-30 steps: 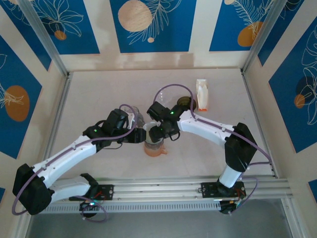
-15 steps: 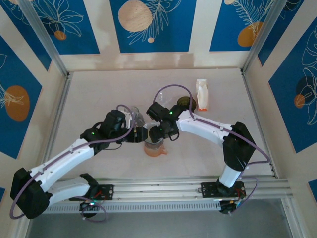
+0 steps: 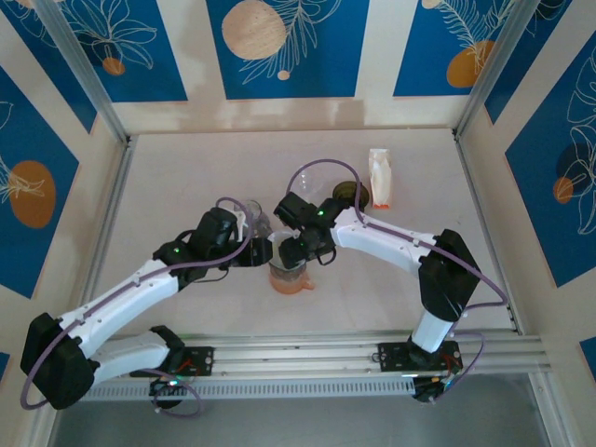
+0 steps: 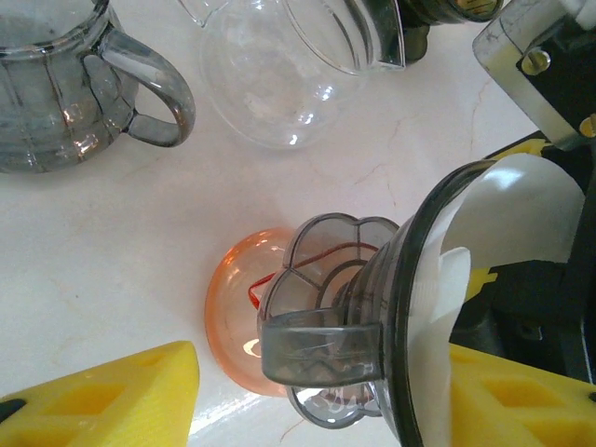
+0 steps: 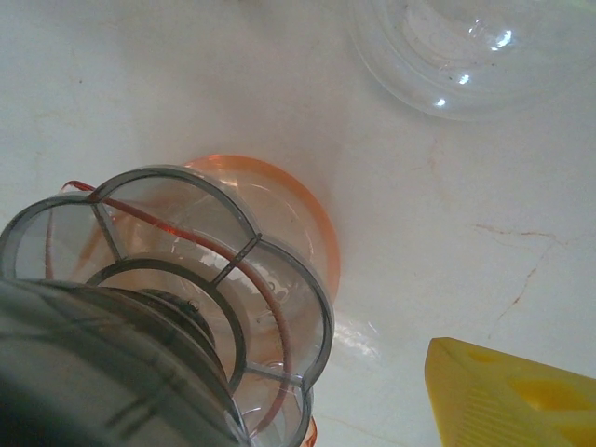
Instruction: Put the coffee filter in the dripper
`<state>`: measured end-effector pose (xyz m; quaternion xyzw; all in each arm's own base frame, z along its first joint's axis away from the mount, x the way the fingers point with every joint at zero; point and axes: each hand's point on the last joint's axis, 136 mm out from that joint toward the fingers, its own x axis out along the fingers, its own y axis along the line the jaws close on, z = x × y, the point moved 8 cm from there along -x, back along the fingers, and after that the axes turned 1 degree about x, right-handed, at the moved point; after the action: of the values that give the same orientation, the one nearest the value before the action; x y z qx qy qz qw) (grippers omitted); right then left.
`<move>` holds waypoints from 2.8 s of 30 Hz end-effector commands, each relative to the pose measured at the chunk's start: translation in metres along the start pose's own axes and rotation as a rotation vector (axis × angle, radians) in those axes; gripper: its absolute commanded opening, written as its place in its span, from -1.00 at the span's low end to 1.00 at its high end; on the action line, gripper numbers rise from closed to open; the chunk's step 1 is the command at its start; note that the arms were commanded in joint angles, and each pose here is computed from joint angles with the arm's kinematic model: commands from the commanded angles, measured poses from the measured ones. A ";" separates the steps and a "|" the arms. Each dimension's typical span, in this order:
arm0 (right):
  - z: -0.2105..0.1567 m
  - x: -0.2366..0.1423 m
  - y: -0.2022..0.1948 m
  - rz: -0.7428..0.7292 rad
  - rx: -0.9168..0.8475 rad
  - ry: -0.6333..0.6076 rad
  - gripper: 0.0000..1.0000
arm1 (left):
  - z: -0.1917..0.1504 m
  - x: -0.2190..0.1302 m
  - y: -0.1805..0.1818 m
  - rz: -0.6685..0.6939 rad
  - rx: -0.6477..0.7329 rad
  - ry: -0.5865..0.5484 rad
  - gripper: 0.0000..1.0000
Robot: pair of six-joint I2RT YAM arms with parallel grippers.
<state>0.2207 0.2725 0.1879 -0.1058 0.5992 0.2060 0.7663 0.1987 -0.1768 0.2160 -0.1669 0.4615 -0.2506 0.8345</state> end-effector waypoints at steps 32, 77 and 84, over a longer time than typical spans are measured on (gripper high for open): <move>-0.016 -0.057 -0.035 0.076 0.137 -0.211 0.44 | -0.001 0.003 0.005 0.009 -0.022 0.010 0.20; -0.040 -0.063 -0.029 0.044 0.137 -0.209 0.44 | -0.005 0.005 0.006 -0.003 -0.036 0.019 0.19; -0.034 -0.071 -0.021 0.092 0.109 -0.276 0.45 | -0.004 0.006 0.004 -0.012 -0.037 0.019 0.20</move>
<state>0.1892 0.2295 0.2365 -0.0151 0.5252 0.2124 0.8239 0.1991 -0.1788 0.2135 -0.1802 0.4612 -0.2543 0.8308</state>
